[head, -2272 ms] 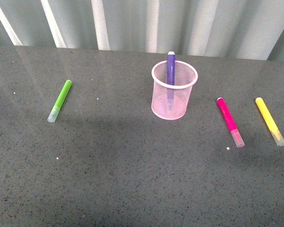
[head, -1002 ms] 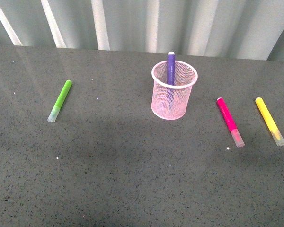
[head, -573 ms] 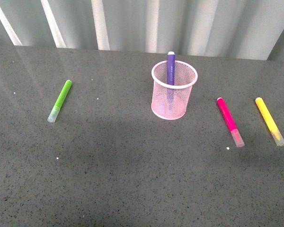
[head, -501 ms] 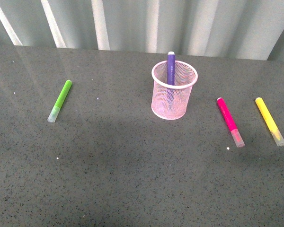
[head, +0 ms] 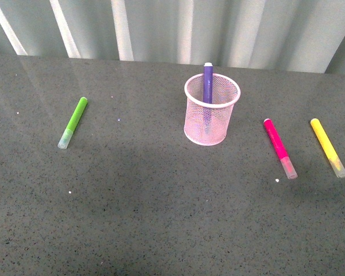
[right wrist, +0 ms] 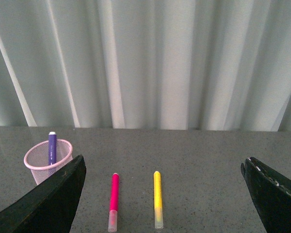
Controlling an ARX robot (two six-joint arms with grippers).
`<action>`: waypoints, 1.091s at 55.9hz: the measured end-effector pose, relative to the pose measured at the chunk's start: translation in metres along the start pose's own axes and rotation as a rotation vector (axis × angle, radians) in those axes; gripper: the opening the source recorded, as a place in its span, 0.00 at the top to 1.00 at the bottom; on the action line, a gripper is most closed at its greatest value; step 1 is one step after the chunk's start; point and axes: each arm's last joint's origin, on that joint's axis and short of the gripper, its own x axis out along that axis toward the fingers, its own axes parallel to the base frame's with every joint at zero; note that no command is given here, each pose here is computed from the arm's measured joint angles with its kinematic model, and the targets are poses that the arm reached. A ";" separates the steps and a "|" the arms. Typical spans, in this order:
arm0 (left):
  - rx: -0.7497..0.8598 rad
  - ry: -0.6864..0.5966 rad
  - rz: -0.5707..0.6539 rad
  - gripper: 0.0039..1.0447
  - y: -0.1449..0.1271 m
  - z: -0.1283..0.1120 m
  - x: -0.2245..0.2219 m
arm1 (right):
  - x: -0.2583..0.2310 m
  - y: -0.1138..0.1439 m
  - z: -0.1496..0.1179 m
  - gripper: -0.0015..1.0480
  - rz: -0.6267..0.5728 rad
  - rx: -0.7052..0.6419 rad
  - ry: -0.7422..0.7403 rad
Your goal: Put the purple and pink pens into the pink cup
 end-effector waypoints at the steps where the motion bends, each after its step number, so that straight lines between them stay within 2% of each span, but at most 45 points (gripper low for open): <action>1: 0.000 0.000 0.000 0.74 0.000 0.000 0.000 | 0.000 0.000 0.000 0.07 0.000 0.000 0.000; 5: 0.000 0.001 0.000 0.62 0.000 0.000 0.000 | 0.000 0.000 0.000 0.07 0.000 0.000 0.000; 10: 0.000 0.000 0.000 0.41 0.000 0.000 0.000 | 0.000 0.000 0.000 0.07 -0.012 -0.001 0.001; 16: 0.000 0.000 0.001 0.22 0.000 0.000 0.000 | 0.015 -0.008 0.016 0.07 -0.249 -0.020 -0.001; 22: 0.000 0.000 -0.001 0.05 0.000 0.000 0.000 | 0.050 -0.020 0.050 0.07 -0.306 0.005 -0.017; 26: 0.003 0.000 0.000 0.07 0.000 0.000 0.000 | 0.095 -0.024 0.063 0.07 -0.284 0.037 0.079; 30: 0.003 0.000 0.000 0.06 0.000 0.000 0.000 | 0.144 -0.025 0.057 0.07 -0.270 0.055 0.246; 42: 0.003 0.000 0.000 0.06 0.000 0.000 0.000 | 0.243 -0.002 -0.003 0.07 -0.191 0.046 0.684; 50: 0.003 0.000 -0.001 0.06 0.000 0.000 0.000 | 0.270 0.019 -0.029 0.07 -0.114 0.021 0.813; 61: 0.003 0.000 -0.001 0.06 0.000 0.000 0.000 | 0.277 0.038 -0.062 0.07 -0.043 0.003 0.952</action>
